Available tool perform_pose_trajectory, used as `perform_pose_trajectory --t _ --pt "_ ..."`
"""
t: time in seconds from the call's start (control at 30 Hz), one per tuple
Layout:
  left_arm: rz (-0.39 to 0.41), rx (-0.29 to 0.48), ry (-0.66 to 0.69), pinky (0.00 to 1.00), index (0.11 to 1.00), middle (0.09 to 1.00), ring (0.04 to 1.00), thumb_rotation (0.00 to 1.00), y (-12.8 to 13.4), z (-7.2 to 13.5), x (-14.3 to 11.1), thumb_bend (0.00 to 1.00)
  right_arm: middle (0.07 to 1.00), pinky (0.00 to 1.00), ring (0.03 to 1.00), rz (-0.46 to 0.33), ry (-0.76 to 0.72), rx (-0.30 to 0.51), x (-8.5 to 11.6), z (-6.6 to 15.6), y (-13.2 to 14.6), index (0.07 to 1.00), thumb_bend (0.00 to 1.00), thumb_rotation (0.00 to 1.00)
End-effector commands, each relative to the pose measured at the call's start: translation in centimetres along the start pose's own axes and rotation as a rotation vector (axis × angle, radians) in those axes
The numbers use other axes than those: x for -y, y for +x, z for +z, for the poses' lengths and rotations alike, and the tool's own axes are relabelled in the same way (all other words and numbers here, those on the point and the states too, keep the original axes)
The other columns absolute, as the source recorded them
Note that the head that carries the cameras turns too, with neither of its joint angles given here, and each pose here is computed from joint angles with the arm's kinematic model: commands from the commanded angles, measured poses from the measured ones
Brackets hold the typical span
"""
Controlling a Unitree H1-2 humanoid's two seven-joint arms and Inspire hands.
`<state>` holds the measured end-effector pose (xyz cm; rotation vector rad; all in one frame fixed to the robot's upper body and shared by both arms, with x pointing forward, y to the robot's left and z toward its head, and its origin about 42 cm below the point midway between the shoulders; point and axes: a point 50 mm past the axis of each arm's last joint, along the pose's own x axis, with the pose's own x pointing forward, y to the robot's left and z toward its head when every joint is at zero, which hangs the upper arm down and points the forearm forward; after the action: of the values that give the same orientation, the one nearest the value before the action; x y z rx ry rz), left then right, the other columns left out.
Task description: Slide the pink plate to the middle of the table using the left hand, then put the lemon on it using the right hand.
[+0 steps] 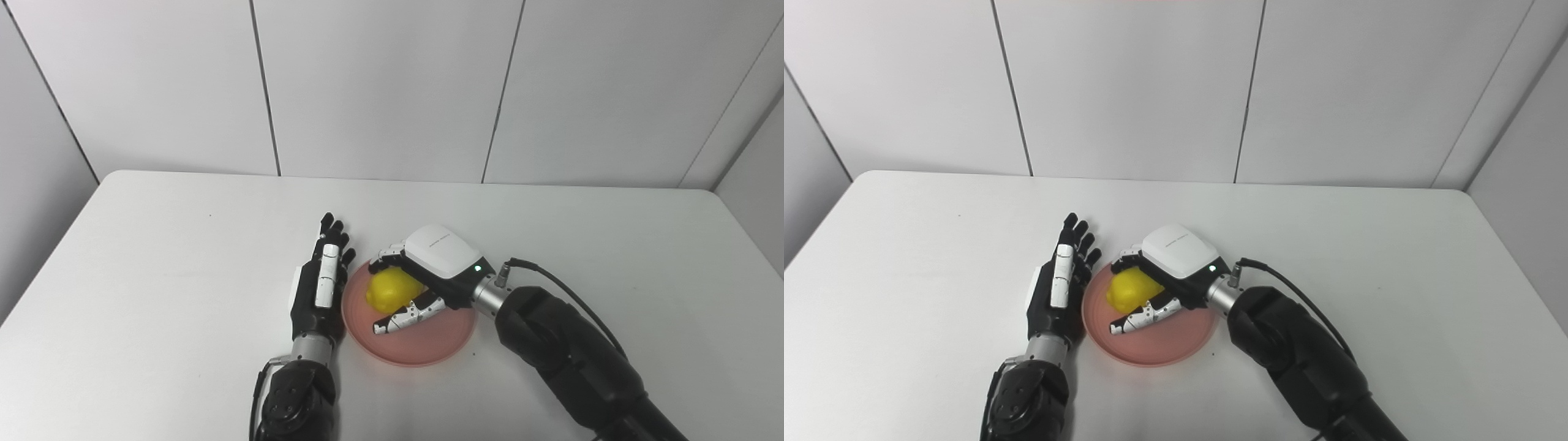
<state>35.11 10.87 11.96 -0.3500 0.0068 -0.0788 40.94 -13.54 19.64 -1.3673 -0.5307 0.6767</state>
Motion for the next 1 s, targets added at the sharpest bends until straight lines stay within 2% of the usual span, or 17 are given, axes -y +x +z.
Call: perform_pose_trajectory --t 0.0,0.17,0.23,0.27,0.33,0.5,0.7,0.87,0.97 --pt "0.060 -0.171 -0.063 0.97 0.979 1.000 0.970 0.84 -1.6 -4.0 1.6 0.77 0.710 0.67 0.694 -0.071 -0.023 0.025 2.9 0.0 0.4 0.689 0.94 0.85" --pt "0.059 -0.168 -0.056 0.96 0.971 0.979 0.923 0.86 -1.6 -4.0 1.6 0.76 0.711 0.66 0.697 -0.082 -0.032 0.032 3.2 -0.2 0.3 0.693 0.94 0.85" --pt "0.064 -0.175 -0.077 0.95 0.981 0.947 0.881 0.84 -1.7 -3.9 1.6 0.77 0.712 0.65 0.693 -0.102 -0.033 0.043 3.5 -0.4 0.2 0.697 0.92 0.89" --pt "0.066 -0.177 -0.089 0.95 0.991 0.910 0.856 0.82 -1.7 -3.9 1.6 0.78 0.699 0.62 0.675 -0.115 -0.034 0.049 3.6 -0.4 0.1 0.696 0.92 0.95" --pt "0.069 -0.178 -0.104 0.93 0.986 0.858 0.828 0.81 -1.7 -3.9 1.5 0.77 0.691 0.61 0.662 -0.145 -0.024 0.058 3.9 -0.6 0.0 0.698 0.91 0.99" --pt "0.070 -0.180 -0.119 0.93 0.970 0.811 0.824 0.80 -1.7 -3.8 1.5 0.76 0.692 0.61 0.660 -0.198 -0.012 0.067 5.0 -1.1 -0.6 0.716 0.91 1.00" --pt "0.076 -0.181 -0.107 0.95 0.951 0.808 0.830 0.80 -1.7 -3.7 1.4 0.77 0.704 0.60 0.663 -0.249 0.003 0.074 5.8 -1.9 -1.3 0.733 0.91 1.00" --pt "0.083 -0.172 -0.106 1.00 0.947 0.796 0.838 0.79 -1.6 -3.7 1.3 0.78 0.739 0.63 0.703 -0.273 0.026 0.041 5.7 -2.4 -1.9 0.758 0.93 1.00" --pt "0.085 -0.156 -0.092 1.00 0.940 0.788 0.839 0.79 -1.5 -3.5 1.3 0.78 0.754 0.63 0.709 -0.314 0.113 0.008 4.8 -3.0 -2.7 0.766 0.89 1.00"
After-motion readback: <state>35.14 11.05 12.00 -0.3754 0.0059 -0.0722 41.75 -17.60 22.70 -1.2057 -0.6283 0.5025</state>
